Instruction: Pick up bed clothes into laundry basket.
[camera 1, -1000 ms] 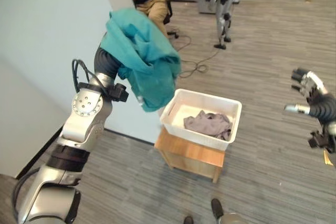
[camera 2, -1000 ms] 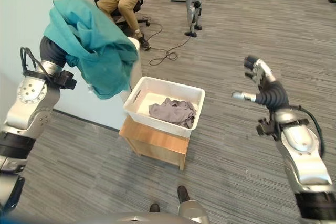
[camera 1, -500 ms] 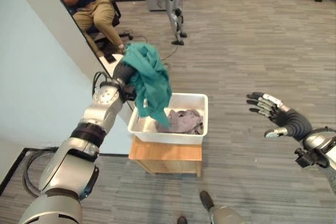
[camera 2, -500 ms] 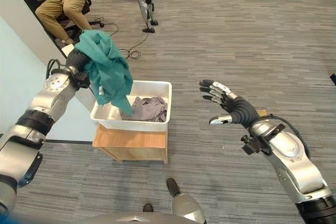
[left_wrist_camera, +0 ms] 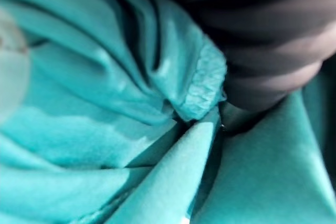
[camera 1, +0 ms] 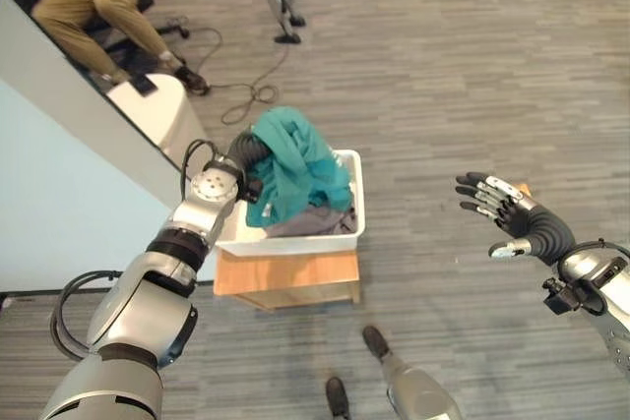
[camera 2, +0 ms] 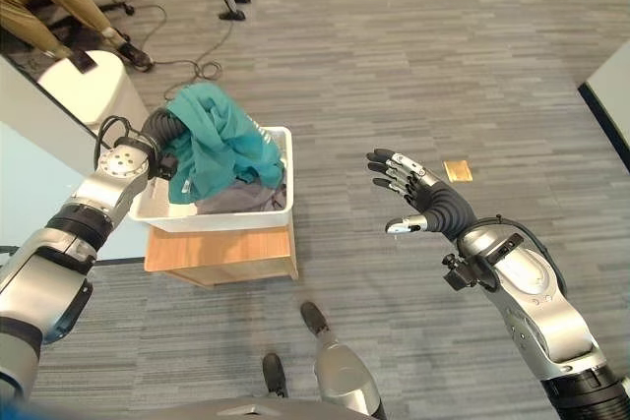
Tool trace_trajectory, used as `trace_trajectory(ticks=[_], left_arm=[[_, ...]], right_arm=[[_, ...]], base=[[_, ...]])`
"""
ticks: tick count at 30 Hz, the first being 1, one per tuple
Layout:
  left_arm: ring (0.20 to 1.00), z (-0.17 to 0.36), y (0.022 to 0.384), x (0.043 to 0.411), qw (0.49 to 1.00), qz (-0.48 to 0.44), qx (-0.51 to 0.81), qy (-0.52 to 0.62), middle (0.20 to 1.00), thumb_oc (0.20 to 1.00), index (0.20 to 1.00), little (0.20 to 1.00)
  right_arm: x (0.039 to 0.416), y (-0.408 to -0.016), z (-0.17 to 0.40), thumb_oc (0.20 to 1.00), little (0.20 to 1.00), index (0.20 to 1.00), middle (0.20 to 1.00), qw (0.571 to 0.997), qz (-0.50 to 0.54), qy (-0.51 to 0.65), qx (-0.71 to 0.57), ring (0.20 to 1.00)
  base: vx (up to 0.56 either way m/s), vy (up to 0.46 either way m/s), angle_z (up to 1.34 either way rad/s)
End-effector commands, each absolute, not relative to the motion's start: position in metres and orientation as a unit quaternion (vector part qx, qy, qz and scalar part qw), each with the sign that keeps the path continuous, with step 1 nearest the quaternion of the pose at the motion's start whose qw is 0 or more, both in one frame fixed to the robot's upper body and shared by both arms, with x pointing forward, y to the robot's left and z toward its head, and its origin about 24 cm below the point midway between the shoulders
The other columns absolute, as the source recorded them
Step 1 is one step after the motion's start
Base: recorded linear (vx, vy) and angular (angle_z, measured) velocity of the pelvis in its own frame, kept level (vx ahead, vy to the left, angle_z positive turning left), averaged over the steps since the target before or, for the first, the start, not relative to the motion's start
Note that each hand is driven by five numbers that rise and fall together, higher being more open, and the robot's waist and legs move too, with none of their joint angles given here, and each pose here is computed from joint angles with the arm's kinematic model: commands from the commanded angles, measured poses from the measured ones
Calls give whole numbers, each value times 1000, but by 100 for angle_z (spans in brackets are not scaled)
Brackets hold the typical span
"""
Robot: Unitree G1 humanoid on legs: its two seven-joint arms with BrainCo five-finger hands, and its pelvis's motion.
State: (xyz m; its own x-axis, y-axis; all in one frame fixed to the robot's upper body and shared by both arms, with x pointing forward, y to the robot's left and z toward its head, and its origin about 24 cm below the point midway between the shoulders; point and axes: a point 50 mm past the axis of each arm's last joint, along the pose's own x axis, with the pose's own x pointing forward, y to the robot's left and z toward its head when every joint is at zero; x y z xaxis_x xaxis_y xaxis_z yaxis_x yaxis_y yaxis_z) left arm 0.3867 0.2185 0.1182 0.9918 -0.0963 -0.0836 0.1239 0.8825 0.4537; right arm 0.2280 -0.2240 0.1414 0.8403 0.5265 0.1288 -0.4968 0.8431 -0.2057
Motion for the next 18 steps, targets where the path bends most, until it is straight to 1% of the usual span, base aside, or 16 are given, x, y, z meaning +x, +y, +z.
trace_trajectory(ticks=[1, 2, 7, 9, 11, 12, 15, 18], left_arm=[[366, 133, 214, 394, 963, -54, 264, 3, 366, 366, 366, 366], [1000, 127, 209, 396, 955, -58, 292, 17, 1000, 1000, 1000, 1000], [1000, 131, 195, 399, 952, -70, 298, 3, 1000, 1000, 1000, 1000], [1000, 148, 183, 402, 934, -97, 342, -28, 1000, 1000, 1000, 1000], [1000, 155, 180, 403, 928, -101, 356, -42, 1000, 1000, 1000, 1000], [1000, 174, 173, 402, 915, -119, 377, -78, 1000, 1000, 1000, 1000], [1000, 195, 172, 398, 899, -134, 399, -119, 1000, 1000, 1000, 1000], [1000, 212, 182, 392, 899, -133, 391, -144, 1000, 1000, 1000, 1000]], right_arm=[[228, -221, 171, 1000, 1000, 1000, 1000, 945, 263, -183, -63, 1000], [227, -218, 172, 1000, 1000, 1000, 1000, 944, 265, -186, -63, 1000], [220, -211, 173, 1000, 1000, 1000, 1000, 938, 288, -186, -53, 1000], [219, -211, 169, 1000, 1000, 1000, 1000, 940, 291, -172, -56, 1000], [218, -212, 168, 1000, 1000, 1000, 1000, 940, 291, -170, -56, 1000], [216, -214, 168, 1000, 1000, 1000, 1000, 940, 293, -167, -58, 1000], [213, -217, 168, 1000, 1000, 1000, 1000, 940, 294, -160, -64, 1000], [211, -221, 167, 1000, 1000, 1000, 1000, 941, 293, -153, -68, 1000]], base=[[-9, 6, -3], [0, 0, 0], [15, -7, 4], [31, -2, 8], [27, -3, 10], [42, -6, 16], [52, -10, 18], [37, -20, 12]])
